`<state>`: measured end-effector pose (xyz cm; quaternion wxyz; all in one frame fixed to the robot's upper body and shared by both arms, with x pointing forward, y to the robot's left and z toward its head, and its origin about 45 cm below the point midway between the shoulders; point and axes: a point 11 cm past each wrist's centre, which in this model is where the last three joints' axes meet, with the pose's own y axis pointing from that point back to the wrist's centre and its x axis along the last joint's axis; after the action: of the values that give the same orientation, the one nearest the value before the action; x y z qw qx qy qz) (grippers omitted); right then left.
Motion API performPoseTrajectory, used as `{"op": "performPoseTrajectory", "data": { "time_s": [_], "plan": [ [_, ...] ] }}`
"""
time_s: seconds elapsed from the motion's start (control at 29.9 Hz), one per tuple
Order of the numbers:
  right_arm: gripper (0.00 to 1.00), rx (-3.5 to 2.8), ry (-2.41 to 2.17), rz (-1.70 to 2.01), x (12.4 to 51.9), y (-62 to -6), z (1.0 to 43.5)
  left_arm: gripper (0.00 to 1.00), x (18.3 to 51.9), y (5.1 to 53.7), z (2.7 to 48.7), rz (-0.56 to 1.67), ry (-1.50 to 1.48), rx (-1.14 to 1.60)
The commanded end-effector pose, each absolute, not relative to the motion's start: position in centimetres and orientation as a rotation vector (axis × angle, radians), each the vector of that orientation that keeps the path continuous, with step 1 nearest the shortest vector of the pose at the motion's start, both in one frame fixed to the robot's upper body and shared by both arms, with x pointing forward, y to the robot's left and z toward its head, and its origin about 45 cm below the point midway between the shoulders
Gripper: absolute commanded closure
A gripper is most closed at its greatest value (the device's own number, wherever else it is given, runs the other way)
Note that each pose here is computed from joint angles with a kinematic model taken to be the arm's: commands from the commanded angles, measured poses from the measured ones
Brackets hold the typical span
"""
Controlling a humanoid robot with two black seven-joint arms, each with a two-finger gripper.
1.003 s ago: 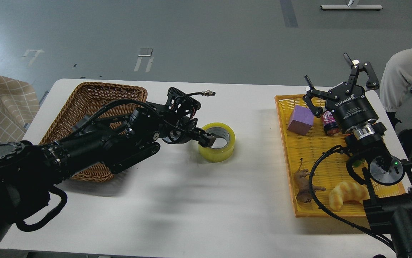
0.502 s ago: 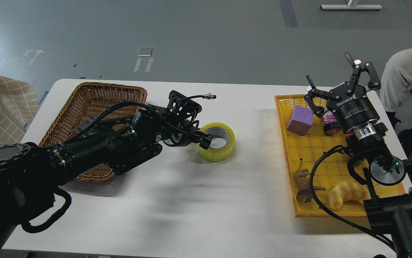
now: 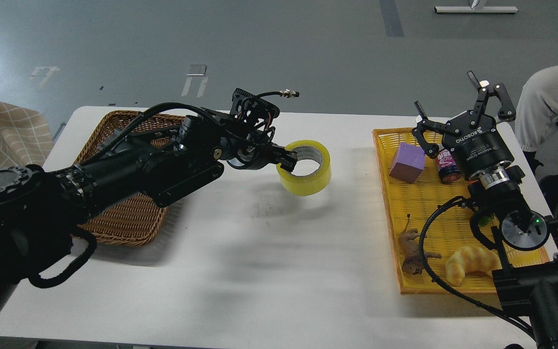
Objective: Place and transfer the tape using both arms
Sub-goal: 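Carry the tape roll over the wicker basket and lower it in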
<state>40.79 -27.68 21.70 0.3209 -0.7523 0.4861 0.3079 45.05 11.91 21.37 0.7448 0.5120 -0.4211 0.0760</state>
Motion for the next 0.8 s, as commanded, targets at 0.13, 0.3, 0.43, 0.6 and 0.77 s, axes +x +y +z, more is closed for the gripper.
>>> {"op": "performPoseTrajectory", "data": {
  "time_s": [0.13, 0.3, 0.43, 0.6, 0.77],
  "plan": [
    [0.0, -1.973, 1.277, 0.805, 40.8, -27.8, 21.8, 1.0, 47.1, 16.3, 24.6, 0.239, -0.952, 1.167],
    [0.0, -1.977, 1.273, 0.801, 40.8, -27.7, 22.0, 1.0, 47.6, 20.4, 26.1, 0.27, -0.959, 1.196],
    [0.0, -1.978, 1.271, 0.799, 40.9, -27.7, 22.1, 1.0, 47.7, 23.3, 27.0, 0.302, -0.954, 1.23],
    [0.0, -1.979, 1.268, 0.796, 41.0, -27.6, 22.2, 1.0, 47.2, 28.3, 28.4, 0.346, -0.945, 1.287],
    [0.0, -1.98, 1.265, 0.792, 41.1, -27.6, 22.4, 1.0, 46.4, 33.0, 28.6, 0.39, -0.905, 1.356]
  ]
}}
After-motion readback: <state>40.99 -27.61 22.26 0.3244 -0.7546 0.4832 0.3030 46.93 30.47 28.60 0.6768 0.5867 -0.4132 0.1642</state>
